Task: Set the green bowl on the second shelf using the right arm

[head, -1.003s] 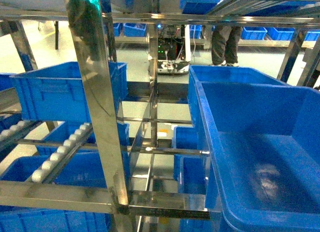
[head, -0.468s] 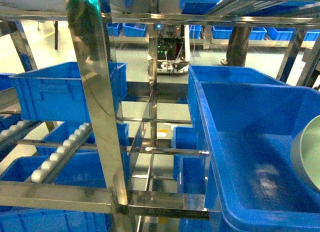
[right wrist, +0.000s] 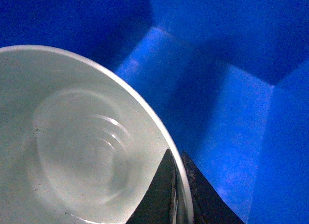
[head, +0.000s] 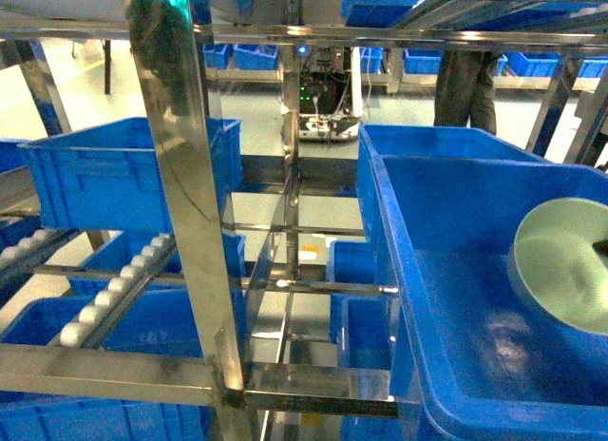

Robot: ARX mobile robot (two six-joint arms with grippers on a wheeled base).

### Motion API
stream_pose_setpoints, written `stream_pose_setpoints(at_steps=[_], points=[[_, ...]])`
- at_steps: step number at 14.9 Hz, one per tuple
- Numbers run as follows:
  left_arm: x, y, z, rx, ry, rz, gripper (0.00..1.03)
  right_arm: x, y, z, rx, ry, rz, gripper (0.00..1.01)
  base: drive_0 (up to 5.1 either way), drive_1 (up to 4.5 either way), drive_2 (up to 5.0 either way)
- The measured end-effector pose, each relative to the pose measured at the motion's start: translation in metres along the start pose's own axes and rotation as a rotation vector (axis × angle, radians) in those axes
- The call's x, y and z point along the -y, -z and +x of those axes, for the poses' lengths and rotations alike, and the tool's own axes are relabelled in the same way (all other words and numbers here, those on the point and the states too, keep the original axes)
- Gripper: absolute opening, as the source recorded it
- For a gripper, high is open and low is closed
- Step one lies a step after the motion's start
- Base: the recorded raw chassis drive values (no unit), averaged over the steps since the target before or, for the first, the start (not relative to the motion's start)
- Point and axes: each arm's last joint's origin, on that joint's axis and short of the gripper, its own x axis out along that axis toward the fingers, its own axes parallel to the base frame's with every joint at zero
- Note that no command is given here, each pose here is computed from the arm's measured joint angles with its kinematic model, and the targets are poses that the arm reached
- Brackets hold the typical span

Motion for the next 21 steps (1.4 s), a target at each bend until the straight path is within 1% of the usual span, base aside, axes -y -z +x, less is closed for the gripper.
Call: stream_pose_setpoints(at_steps=[3,7,10,11,12,13,14,15,16,17,18,19,20,21], points=[[0.0,0.0,0.0,0.0,0.0,0.0,0.98,-0.003,0.016,0.013,-0.069,-0.034,0.023,0.02,0.0,0.0,0.0],[0.0,0.0,0.0,0.0,0.0,0.0,0.98,0.002,0.019,0.022,-0.088,-0.056,0.038,0.02,0.0,0.0,0.0],[0.0,0.0,0.0,0.0,0.0,0.0,0.98,0.0,0.022,0.024,-0.103,-0.081,0.048,0.02,0.0,0.0,0.0],[0.0,0.0,0.0,0.0,0.0,0.0,0.98,-0.001,0.021,0.025,-0.099,-0.082,0.047,0.02,0.0,0.0,0.0],[0.0,0.0,0.0,0.0,0.0,0.0,0.98,0.0,0.02,0.025,-0.087,-0.063,0.055,0.33,0.0,0.0,0.0],[0.0,0.0,0.0,0.0,0.0,0.0,0.98,0.012,0.019,0.021,-0.02,-0.003,0.071,0.7,0.0,0.0,0.0],[0.0,0.0,0.0,0.0,0.0,0.0,0.98,0.016,0.016,0.015,0.016,0.04,0.073,0.83,0.0,0.0,0.0],[0.0,0.0,0.0,0.0,0.0,0.0,0.98,0.017,0.012,0.008,0.06,0.068,0.073,0.94,0.0,0.0,0.0],[0.0,0.0,0.0,0.0,0.0,0.0,0.98,0.018,0.007,-0.003,0.105,0.098,0.084,1.0,0.0,0.0,0.0],[0.0,0.0,0.0,0.0,0.0,0.0,0.98,0.015,0.003,-0.014,0.153,0.124,0.076,0.97,0.0,0.0,0.0],[0.0,0.0,0.0,0.0,0.0,0.0,0.98,0.011,0.0,-0.026,0.199,0.14,0.066,0.98,0.0,0.0,0.0],[0.0,0.0,0.0,0.0,0.0,0.0,0.98,0.002,0.003,-0.042,0.243,0.155,0.047,0.98,0.0,0.0,0.0],[0.0,0.0,0.0,0.0,0.0,0.0,0.98,-0.004,0.007,-0.052,0.257,0.162,0.041,0.98,0.0,0.0,0.0],[0.0,0.0,0.0,0.0,0.0,0.0,0.98,-0.014,0.013,-0.066,0.249,0.154,0.045,0.98,0.0,0.0,0.0]])
